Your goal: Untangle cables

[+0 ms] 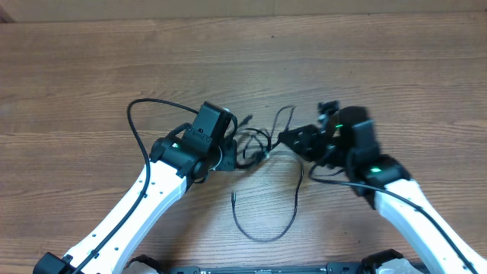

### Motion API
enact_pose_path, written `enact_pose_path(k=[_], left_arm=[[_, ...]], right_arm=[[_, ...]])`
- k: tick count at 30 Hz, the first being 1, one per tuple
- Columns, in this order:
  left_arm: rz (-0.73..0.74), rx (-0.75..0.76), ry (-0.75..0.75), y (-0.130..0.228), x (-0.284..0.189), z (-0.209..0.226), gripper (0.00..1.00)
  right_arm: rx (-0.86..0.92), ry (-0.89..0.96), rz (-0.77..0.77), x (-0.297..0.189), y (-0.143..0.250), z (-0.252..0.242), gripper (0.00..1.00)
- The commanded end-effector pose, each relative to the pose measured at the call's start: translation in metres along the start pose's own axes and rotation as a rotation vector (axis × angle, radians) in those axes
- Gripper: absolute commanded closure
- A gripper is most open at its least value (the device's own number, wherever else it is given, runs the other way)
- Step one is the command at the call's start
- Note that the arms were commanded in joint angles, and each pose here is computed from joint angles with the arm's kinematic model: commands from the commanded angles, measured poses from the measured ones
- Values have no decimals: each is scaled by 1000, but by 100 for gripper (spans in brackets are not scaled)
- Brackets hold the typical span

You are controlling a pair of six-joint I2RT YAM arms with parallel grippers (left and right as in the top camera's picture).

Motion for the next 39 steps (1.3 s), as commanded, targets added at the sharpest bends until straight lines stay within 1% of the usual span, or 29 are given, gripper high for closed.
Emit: enact_pose_path(k=[1, 7, 9, 10, 11, 12, 14, 15, 16, 17, 18, 19, 21, 24, 27, 31, 34, 39], left_arm=[[-137, -116, -83, -22, -9, 9, 94], [-149, -120, -93, -25, -4, 8, 95], [-136, -119, -97, -24, 0, 8, 95], [-126, -118, -96, -23, 3, 8, 96], [-114, -117, -89, -22, 6, 6, 96], [-97, -116, -75, -21, 9, 4, 96], [-63, -114, -57, -17, 15, 1, 96], [-50, -114, -56, -16, 17, 1, 90], [-40, -114, -62, -15, 20, 1, 77], [-31, -113, -70, -14, 23, 2, 60], [-21, -112, -78, -12, 26, 3, 26], [-13, -111, -84, -11, 29, 3, 0], [5, -125, -93, -9, 32, 4, 0], [26, -215, -115, -4, 33, 8, 0], [50, -347, -91, 0, 33, 4, 1], [102, -536, -45, 5, 33, -4, 0], [106, -671, -47, 8, 33, -7, 1], [119, -884, -62, 15, 32, -14, 0]], right_arm=[[-132, -207, 41, -29, -2, 22, 96], [-113, -224, -53, -59, -27, 8, 96], [-87, -198, -73, -64, -30, 0, 96], [-74, -184, -69, -64, -29, -4, 94], [-70, -176, -62, -64, -28, -6, 89], [-66, -169, -48, -63, -24, -8, 80], [-73, -136, -26, -59, -18, -13, 67], [-67, -105, -19, -57, -15, -18, 64], [-40, -56, -15, -55, -12, -24, 60], [-20, -16, -14, -54, -10, -29, 58], [-5, 21, -15, -53, -8, -34, 56], [8, 52, -15, -53, -7, -38, 54], [31, 103, -16, -53, -5, -46, 51], [57, 169, -18, -54, -2, -55, 44], [76, 220, -20, -56, 0, -62, 39], [91, 255, -16, -57, 3, -67, 37], [105, 280, -10, -58, 6, -70, 35], [134, 354, 0, -61, 11, -80, 29]])
Point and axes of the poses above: each gripper's point midway between its finger pads, its own x axis out along the fingers, its own z axis along the line the jaws close on, y = z × x, the point moved 5 cm from there along -x, back along the fingers, and after that the axes turned 8 degrees about -x, right-handed, at the moved point
